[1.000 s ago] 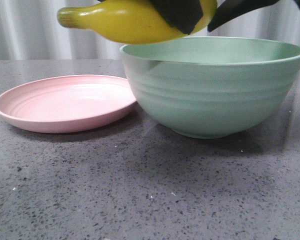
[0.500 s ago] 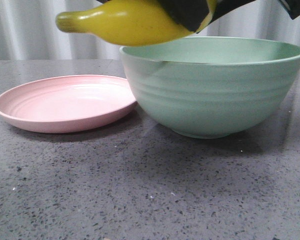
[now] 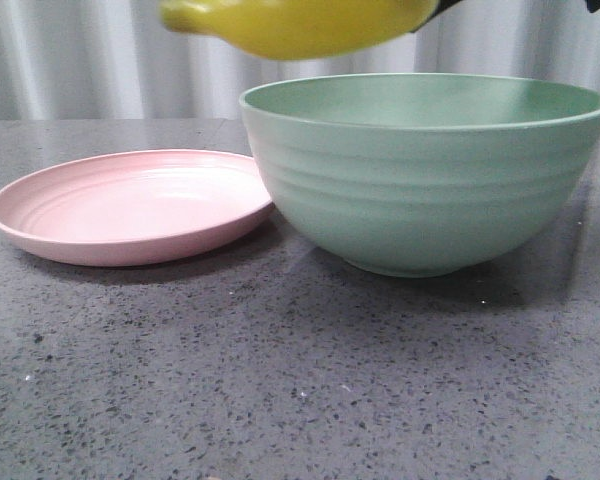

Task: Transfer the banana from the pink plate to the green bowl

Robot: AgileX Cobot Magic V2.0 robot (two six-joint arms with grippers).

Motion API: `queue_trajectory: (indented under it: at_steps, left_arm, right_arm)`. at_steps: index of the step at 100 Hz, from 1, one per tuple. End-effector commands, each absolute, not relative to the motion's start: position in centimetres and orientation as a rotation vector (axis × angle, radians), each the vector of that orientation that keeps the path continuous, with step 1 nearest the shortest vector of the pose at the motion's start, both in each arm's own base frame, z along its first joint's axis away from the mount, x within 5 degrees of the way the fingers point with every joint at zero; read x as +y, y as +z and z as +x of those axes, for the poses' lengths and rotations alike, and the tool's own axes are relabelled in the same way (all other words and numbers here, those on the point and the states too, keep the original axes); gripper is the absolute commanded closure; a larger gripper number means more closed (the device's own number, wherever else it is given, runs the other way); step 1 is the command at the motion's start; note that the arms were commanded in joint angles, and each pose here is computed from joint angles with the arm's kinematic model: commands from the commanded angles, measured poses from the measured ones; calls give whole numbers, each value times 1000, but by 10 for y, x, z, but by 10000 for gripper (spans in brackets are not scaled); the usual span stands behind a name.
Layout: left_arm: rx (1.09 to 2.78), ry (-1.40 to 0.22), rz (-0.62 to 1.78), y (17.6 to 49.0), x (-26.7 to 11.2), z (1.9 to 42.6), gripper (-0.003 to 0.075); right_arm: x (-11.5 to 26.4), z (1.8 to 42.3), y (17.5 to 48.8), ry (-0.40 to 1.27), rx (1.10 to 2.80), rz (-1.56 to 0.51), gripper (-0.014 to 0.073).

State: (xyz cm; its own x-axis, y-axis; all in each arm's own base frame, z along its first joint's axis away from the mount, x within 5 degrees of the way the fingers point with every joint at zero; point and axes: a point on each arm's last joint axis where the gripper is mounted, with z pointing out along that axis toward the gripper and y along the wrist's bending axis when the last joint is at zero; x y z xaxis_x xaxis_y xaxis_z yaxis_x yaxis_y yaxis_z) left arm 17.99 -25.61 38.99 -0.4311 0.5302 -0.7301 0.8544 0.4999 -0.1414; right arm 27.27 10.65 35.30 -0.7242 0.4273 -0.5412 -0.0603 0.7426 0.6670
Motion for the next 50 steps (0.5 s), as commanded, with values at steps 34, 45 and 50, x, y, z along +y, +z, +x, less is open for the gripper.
queue_trajectory:
  at_steps: [34, 45, 50]
  left_arm:
    - [1991, -766, 1062, 423, -253, 173, 349]
    - [1991, -773, 1060, 423, -254, 173, 349]
    - [1991, -773, 1060, 423, -254, 173, 349]
  right_arm:
    - [85, 280, 375, 649, 2075, 174, 571]
    - [84, 280, 375, 640, 2076, 167, 525]
    - [84, 280, 374, 630, 2080, 160, 468]
